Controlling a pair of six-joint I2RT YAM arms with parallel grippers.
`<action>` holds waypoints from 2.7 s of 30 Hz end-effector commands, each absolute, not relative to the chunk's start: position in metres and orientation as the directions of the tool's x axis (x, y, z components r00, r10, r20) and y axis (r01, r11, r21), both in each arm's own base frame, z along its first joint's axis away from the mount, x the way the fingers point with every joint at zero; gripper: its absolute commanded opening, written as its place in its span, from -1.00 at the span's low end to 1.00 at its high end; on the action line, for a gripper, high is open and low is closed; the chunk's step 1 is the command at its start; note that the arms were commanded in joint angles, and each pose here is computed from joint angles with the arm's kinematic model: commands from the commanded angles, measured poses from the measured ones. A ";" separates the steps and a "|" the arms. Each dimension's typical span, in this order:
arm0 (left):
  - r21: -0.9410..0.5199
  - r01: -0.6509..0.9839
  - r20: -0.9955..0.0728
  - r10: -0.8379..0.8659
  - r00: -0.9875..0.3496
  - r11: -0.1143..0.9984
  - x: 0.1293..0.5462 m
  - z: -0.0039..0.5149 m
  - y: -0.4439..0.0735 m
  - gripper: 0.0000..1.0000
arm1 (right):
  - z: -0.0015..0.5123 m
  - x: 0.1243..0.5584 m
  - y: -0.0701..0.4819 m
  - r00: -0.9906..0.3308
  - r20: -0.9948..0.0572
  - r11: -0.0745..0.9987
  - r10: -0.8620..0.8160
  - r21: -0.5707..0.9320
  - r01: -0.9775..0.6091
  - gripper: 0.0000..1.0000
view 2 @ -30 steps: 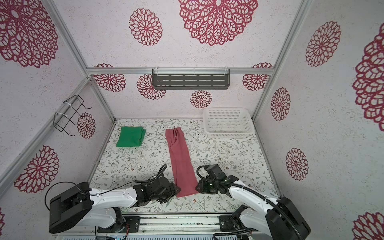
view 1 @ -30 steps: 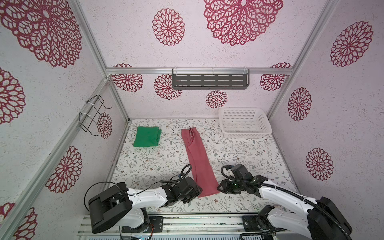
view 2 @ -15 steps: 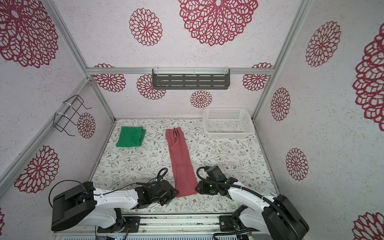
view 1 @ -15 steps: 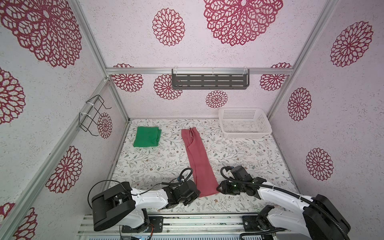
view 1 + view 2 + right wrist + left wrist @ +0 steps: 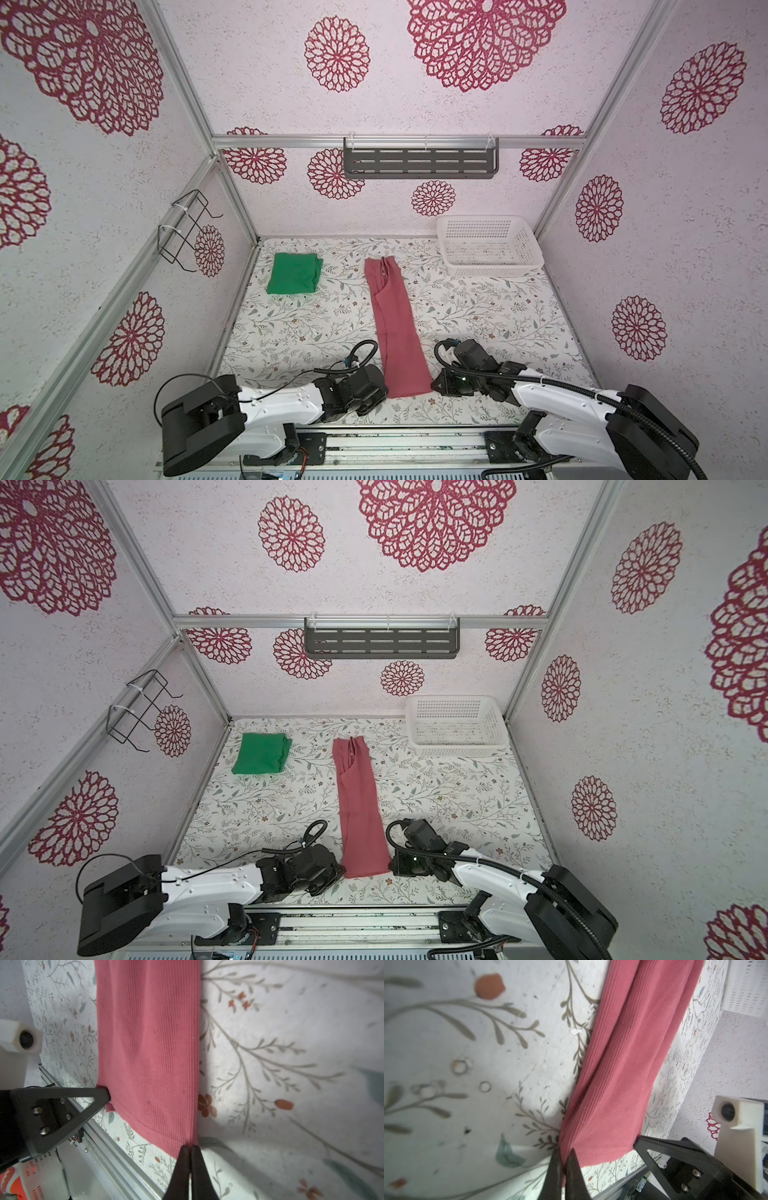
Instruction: Fold and stack the tank tops
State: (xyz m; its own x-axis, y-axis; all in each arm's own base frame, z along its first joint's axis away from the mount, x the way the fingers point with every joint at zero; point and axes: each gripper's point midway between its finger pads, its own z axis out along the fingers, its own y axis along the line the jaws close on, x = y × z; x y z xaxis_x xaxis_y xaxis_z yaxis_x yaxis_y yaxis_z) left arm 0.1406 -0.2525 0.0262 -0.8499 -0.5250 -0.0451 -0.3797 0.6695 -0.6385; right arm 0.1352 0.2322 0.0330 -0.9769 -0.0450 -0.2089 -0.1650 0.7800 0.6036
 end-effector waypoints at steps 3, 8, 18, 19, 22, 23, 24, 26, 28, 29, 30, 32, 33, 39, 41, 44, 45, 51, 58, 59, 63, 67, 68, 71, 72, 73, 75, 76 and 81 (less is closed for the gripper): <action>-0.573 -0.383 -0.102 -0.527 -0.844 0.724 0.130 0.024 -0.219 -1.00 | 0.039 0.131 0.232 -0.976 -0.212 0.772 0.039 0.626 -0.105 -1.00; -0.592 -0.370 -0.114 -0.528 -0.841 0.716 0.132 0.040 -0.219 -1.00 | 0.058 0.133 0.236 -0.971 -0.230 0.749 0.063 0.654 -0.106 -1.00; -0.582 -0.286 -0.238 -0.496 -0.835 0.761 0.157 0.099 -0.221 -1.00 | 0.128 0.157 0.247 -0.921 -0.390 0.752 0.008 0.610 -0.251 -1.00; -0.583 -0.286 -0.241 -0.497 -0.833 0.761 0.160 0.103 -0.220 -1.00 | 0.131 0.160 0.248 -0.916 -0.401 0.756 0.000 0.600 -0.262 -1.00; -0.560 -0.288 -0.253 -0.491 -0.833 0.777 0.172 0.108 -0.211 -1.00 | 0.140 0.174 0.253 -0.896 -0.445 0.759 -0.012 0.579 -0.298 -1.00; -0.554 -0.287 -0.258 -0.489 -0.833 0.782 0.177 0.109 -0.208 -1.00 | 0.145 0.180 0.255 -0.889 -0.458 0.758 -0.012 0.575 -0.307 -1.00; -0.553 -0.282 -0.262 -0.485 -0.835 0.784 0.184 0.112 -0.207 -1.00 | 0.147 0.187 0.256 -0.883 -0.469 0.760 -0.015 0.568 -0.314 -1.00; -0.548 -0.278 -0.269 -0.481 -0.834 0.789 0.196 0.116 -0.203 -1.00 | 0.150 0.201 0.256 -0.875 -0.483 0.770 -0.017 0.552 -0.319 -1.00; -0.547 -0.272 -0.272 -0.476 -0.836 0.792 0.208 0.119 -0.201 -1.00 | 0.150 0.214 0.257 -0.871 -0.490 0.778 -0.024 0.539 -0.324 -1.00; -0.548 -0.268 -0.270 -0.470 -0.840 0.793 0.214 0.121 -0.201 -1.00 | 0.152 0.220 0.258 -0.870 -0.493 0.778 -0.027 0.536 -0.328 -1.00; -0.546 -0.266 -0.266 -0.465 -0.844 0.794 0.219 0.122 -0.201 -1.00 | 0.153 0.226 0.259 -0.867 -0.496 0.778 -0.037 0.531 -0.337 -1.00; -0.538 -0.262 -0.257 -0.452 -0.854 0.801 0.230 0.119 -0.202 -1.00 | 0.154 0.237 0.262 -0.864 -0.501 0.781 -0.056 0.517 -0.350 -1.00; -0.540 -0.260 -0.250 -0.448 -0.858 0.800 0.237 0.117 -0.202 -1.00 | 0.153 0.243 0.263 -0.864 -0.500 0.784 -0.067 0.509 -0.356 -1.00; -0.526 -0.222 -0.258 -0.403 -0.878 0.821 0.290 0.116 -0.200 -1.00 | 0.144 0.283 0.270 -0.857 -0.508 0.798 -0.086 0.479 -0.365 -1.00; -0.531 -0.213 -0.263 -0.398 -0.879 0.820 0.308 0.115 -0.202 -1.00 | 0.140 0.294 0.275 -0.854 -0.510 0.800 -0.106 0.466 -0.378 -1.00; -0.533 -0.200 -0.257 -0.383 -0.887 0.822 0.330 0.111 -0.203 -1.00 | 0.135 0.311 0.279 -0.851 -0.512 0.807 -0.117 0.450 -0.382 -1.00; -0.530 -0.199 -0.257 -0.380 -0.889 0.825 0.337 0.110 -0.202 -1.00 | 0.134 0.317 0.278 -0.851 -0.513 0.811 -0.114 0.447 -0.378 -1.00; -0.536 -0.175 -0.237 -0.347 -0.907 0.826 0.372 0.097 -0.209 -1.00 | 0.123 0.356 0.274 -0.858 -0.506 0.824 -0.090 0.446 -0.350 -1.00; -0.561 -0.174 -0.227 -0.353 -0.908 0.809 0.406 0.082 -0.212 -1.00 | 0.110 0.389 0.271 -0.870 -0.485 0.833 -0.086 0.445 -0.330 -1.00; -0.563 -0.176 -0.226 -0.355 -0.907 0.808 0.409 0.080 -0.212 -1.00 | 0.110 0.393 0.272 -0.871 -0.484 0.834 -0.084 0.445 -0.328 -1.00; -0.569 -0.181 -0.231 -0.367 -0.901 0.802 0.421 0.076 -0.210 -1.00 | 0.103 0.406 0.274 -0.873 -0.479 0.837 -0.094 0.436 -0.330 -1.00; -0.583 -0.185 -0.235 -0.383 -0.893 0.791 0.437 0.072 -0.207 -1.00 | 0.099 0.420 0.279 -0.874 -0.477 0.832 -0.093 0.444 -0.331 -1.00; -0.585 -0.184 -0.238 -0.383 -0.893 0.790 0.442 0.071 -0.207 -1.00 | 0.098 0.423 0.280 -0.875 -0.476 0.830 -0.092 0.448 -0.332 -1.00; -0.582 -0.187 -0.238 -0.386 -0.891 0.791 0.458 0.063 -0.203 -0.80 | 0.097 0.440 0.281 -0.866 -0.492 0.827 -0.083 0.451 -0.336 -0.78; -0.583 -0.187 -0.245 -0.390 -0.887 0.791 0.463 0.066 -0.200 -0.58 | 0.099 0.446 0.280 -0.862 -0.501 0.829 -0.080 0.447 -0.337 -0.63; -0.586 -0.184 -0.254 -0.395 -0.883 0.789 0.469 0.071 -0.197 -0.27 | 0.103 0.454 0.277 -0.855 -0.512 0.834 -0.075 0.438 -0.335 -0.43; -0.584 -0.170 -0.280 -0.394 -0.876 0.794 0.478 0.087 -0.188 0.08 | 0.119 0.466 0.269 -0.837 -0.543 0.846 -0.069 0.412 -0.337 -0.13; -0.576 -0.158 -0.301 -0.388 -0.871 0.802 0.480 0.097 -0.183 0.14 | 0.132 0.471 0.265 -0.819 -0.569 0.852 -0.068 0.394 -0.344 -0.07; -0.532 -0.137 -0.392 -0.386 -0.835 0.835 0.467 0.147 -0.165 0.15 | 0.178 0.468 0.247 -0.763 -0.640 0.876 -0.088 0.315 -0.365 0.03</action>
State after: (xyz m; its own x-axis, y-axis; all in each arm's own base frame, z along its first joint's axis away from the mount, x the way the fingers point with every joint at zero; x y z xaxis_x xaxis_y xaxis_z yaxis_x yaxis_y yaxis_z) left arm 0.4775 -0.1706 0.1055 -0.8543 -0.4162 -0.3114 -0.1921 0.8095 -0.5548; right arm 0.4719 0.2595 0.1240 -0.8266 -0.0708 -0.5584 -0.3271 0.8677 0.3743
